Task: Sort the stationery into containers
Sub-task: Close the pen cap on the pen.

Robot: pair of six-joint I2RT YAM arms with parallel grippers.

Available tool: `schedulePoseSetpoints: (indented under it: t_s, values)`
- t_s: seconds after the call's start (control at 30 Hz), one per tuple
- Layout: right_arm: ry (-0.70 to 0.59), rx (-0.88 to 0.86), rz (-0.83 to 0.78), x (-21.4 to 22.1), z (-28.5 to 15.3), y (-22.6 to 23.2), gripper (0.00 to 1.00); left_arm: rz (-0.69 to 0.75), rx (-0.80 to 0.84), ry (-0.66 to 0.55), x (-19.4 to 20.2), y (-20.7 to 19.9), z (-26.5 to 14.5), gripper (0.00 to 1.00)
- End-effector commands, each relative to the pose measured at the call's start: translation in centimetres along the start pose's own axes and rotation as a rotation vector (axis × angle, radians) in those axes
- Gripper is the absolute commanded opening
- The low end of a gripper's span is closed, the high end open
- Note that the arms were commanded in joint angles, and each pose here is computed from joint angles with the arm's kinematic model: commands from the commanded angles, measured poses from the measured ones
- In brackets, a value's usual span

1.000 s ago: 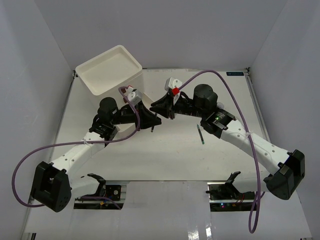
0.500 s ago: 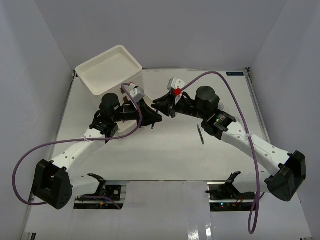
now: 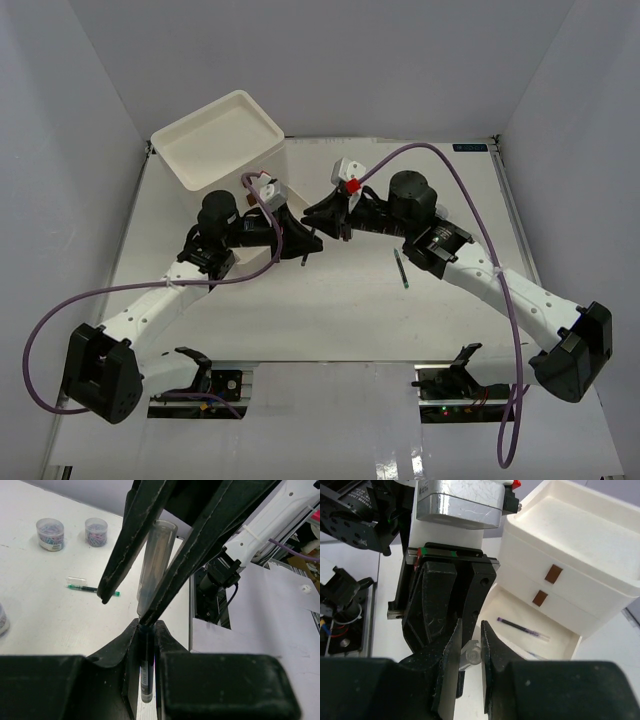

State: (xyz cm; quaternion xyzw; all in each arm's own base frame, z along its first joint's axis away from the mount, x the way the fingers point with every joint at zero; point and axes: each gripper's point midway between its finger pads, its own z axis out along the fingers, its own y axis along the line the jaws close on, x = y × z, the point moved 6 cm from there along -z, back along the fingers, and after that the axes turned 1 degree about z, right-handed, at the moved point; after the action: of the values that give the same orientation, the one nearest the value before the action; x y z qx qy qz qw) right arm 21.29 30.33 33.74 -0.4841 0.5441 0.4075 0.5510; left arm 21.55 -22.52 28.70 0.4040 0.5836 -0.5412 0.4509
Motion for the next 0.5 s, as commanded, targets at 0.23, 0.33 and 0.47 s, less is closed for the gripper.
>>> schedulePoseSetpoints:
  t_s: [0.23, 0.33, 0.47]
  values:
    - [0.481, -0.161, 0.308, 11.2, -2.1, 4.7, 0.12, 0.327, 0.029, -0.213, -5.8, -3.4, -1.4, 0.04]
    - [0.466, -0.149, 0.302, 10.8, -2.1, 4.6, 0.15, 0.317, 0.016, -0.218, -5.5, -3.2, -1.4, 0.04]
    - [0.449, -0.139, 0.298, 10.3, -2.0, 4.4, 0.22, 0.299, -0.002, -0.217, -4.8, -2.8, -1.4, 0.04]
